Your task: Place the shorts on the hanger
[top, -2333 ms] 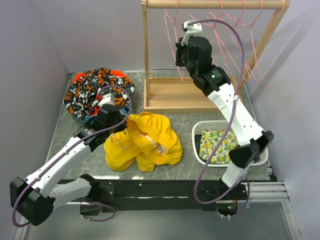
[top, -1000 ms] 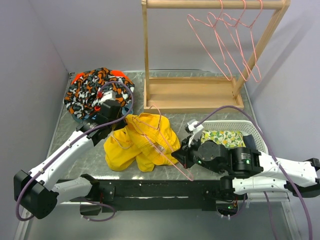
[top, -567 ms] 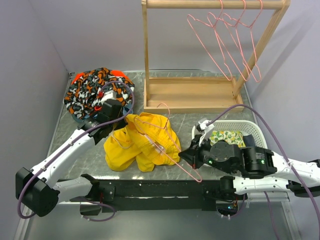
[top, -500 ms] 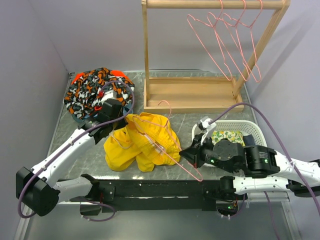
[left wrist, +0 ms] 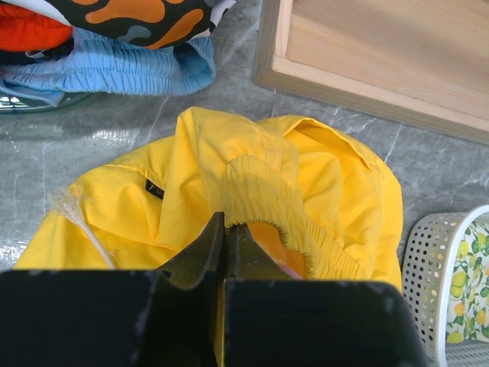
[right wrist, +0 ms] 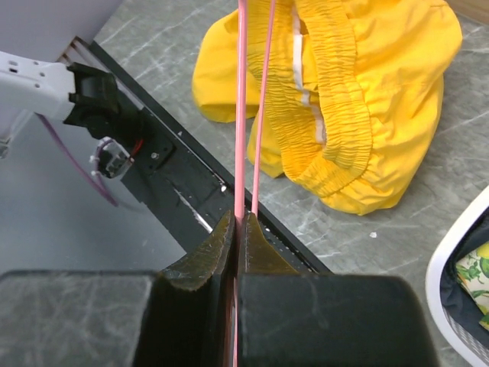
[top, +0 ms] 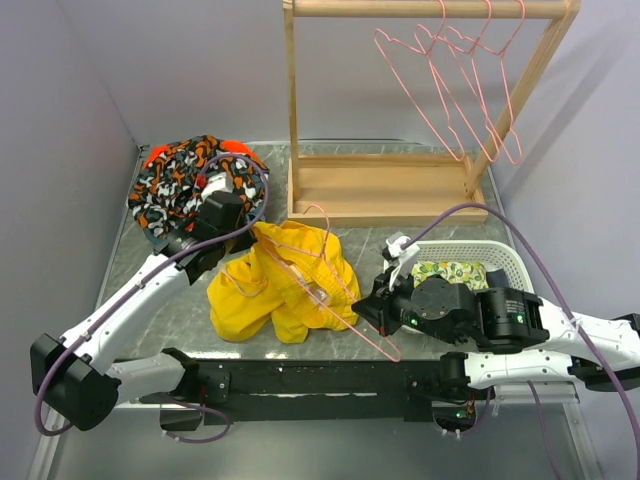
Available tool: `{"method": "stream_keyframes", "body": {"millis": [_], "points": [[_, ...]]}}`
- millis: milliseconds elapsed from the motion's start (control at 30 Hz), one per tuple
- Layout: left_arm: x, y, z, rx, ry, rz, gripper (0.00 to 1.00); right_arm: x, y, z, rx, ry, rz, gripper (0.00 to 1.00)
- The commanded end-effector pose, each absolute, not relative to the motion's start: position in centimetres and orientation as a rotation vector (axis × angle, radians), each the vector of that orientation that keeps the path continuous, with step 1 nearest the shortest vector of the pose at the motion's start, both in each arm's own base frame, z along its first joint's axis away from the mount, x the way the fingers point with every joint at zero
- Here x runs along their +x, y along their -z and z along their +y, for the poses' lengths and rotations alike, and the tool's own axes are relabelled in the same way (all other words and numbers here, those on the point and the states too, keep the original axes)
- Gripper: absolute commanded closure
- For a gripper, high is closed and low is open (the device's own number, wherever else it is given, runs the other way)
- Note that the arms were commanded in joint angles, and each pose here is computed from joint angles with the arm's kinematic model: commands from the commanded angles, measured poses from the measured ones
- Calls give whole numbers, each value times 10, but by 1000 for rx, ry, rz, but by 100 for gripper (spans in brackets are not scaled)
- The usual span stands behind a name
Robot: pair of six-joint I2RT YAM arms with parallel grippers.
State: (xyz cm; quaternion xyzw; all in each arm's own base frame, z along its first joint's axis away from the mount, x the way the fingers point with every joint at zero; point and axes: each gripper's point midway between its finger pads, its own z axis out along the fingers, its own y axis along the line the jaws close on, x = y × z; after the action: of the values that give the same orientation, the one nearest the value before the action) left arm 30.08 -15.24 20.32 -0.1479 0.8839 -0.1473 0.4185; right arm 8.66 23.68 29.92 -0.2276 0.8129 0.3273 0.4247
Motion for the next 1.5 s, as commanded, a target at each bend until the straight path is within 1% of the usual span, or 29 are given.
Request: {"method": "stream_keyframes", "body": {"millis": [0, 100, 233, 300, 333, 400, 433, 500, 533, 567, 600, 633, 667, 700, 733, 800, 900, 1000, 1100, 1133, 1233, 1267, 1367, 1467], "points": [[298, -234, -156, -348, 453, 2151, 99, 94, -303, 245, -533, -803, 1999, 100], [290, -239, -159, -302, 480, 2159, 99, 98, -294, 255, -544, -766, 2000, 100], [271, -251, -174, -214, 533, 2160, 99, 104, -295, 271, -536, -814, 1904, 100], [252, -255, -193, -144, 564, 2170, 99, 109, -306, 276, -501, -857, 1827, 100], [245, -257, -196, -130, 551, 2179, 99, 110, -296, 278, -539, -842, 1811, 100], [233, -255, -207, -90, 534, 2188, 98, 112, -302, 287, -518, -899, 1749, 100], [229, -250, -207, -81, 518, 2207, 98, 114, -288, 290, -538, -885, 1745, 100], [226, -246, -210, -71, 509, 2213, 97, 117, -290, 299, -510, -938, 1693, 100], [226, -243, -213, -64, 518, 2208, 96, 118, -270, 300, -527, -922, 1700, 100], [225, -245, -217, -50, 540, 2198, 93, 119, -264, 301, -522, -925, 1695, 100], [225, -245, -218, -43, 543, 2189, 90, 122, -275, 303, -470, -975, 1642, 100], [224, -243, -218, -39, 541, 2186, 88, 124, -258, 301, -465, -966, 1651, 100], [226, -246, -219, -40, 548, 2172, 87, 124, -256, 300, -454, -986, 1639, 100], [226, -246, -219, -28, 544, 2164, 82, 124, -266, 299, -418, -1036, 1593, 100], [227, -244, -218, -25, 539, 2159, 79, 127, -256, 296, -411, -1033, 1597, 100], [226, -245, -220, -1, 550, 2146, 74, 127, -260, 293, -392, -1064, 1568, 100], [223, -245, -218, 32, 564, 2129, 63, 131, -251, 292, -393, -1046, 1592, 100], [217, -252, -219, 79, 611, 2094, 60, 131, -245, 294, -404, -1045, 1601, 100], [205, -266, -222, 155, 699, 2034, 60, 134, -243, 295, -400, -1043, 1606, 100], [199, -277, -224, 183, 761, 1987, 60, 134, -242, 296, -405, -1048, 1609, 100], [190, -296, -227, 251, 833, 1894, 59, 135, -241, 297, -407, -1048, 1610, 100], [185, -300, -231, 286, 867, 1876, 58, 135, -240, 297, -409, -1046, 1614, 100], [184, -311, -236, 341, 875, 1818, 55, 136, -240, 298, -414, -1045, 1617, 100], [194, -311, -242, 353, 812, 1819, 54, 135, -240, 298, -417, -1047, 1617, 100]]}}
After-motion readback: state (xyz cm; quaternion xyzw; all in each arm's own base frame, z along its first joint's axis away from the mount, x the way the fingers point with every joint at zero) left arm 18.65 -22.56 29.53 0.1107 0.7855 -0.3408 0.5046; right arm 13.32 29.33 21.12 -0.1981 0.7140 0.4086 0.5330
